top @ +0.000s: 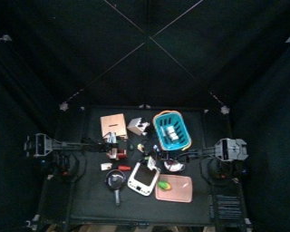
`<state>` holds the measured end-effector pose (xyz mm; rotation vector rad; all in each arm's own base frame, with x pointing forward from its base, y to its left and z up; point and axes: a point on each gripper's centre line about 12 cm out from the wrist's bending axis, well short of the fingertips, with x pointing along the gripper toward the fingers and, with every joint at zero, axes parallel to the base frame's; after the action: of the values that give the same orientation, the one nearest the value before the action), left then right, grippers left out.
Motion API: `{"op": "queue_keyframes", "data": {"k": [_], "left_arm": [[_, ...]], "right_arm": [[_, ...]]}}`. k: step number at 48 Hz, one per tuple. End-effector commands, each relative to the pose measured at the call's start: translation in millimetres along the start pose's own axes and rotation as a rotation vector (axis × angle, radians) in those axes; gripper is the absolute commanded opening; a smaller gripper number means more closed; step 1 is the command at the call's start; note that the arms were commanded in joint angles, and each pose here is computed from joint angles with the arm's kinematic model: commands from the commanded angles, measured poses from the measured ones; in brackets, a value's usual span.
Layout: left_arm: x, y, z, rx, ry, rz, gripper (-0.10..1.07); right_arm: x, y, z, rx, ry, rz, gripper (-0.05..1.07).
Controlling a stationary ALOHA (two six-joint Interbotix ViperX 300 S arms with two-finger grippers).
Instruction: Grab pea
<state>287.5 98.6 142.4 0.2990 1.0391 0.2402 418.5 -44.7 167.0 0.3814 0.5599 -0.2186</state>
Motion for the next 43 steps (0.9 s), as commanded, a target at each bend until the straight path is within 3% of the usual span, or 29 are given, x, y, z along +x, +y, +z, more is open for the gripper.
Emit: {"op": "queue_keyframes", "data": {"k": [1,18,43], "left_arm": [[2.7,2.6,6.4,-0.002,-0.008,0.003,0.9],[15.0,-0.4,7.1,0.003,0.022,-0.01,0.88],[10.7,0.7,10.3,-0.008,-0.004,-0.009,0.71]], "right_arm": [[-9.1,3.7,14.2,0.001,-0.047,0.014,0.81],[-9.3,1.8,9.5,0.004,-0.04,0.01,0.81],[-9.4,3.4,8.6,0.003,-0.041,0.014,0.8]]}}
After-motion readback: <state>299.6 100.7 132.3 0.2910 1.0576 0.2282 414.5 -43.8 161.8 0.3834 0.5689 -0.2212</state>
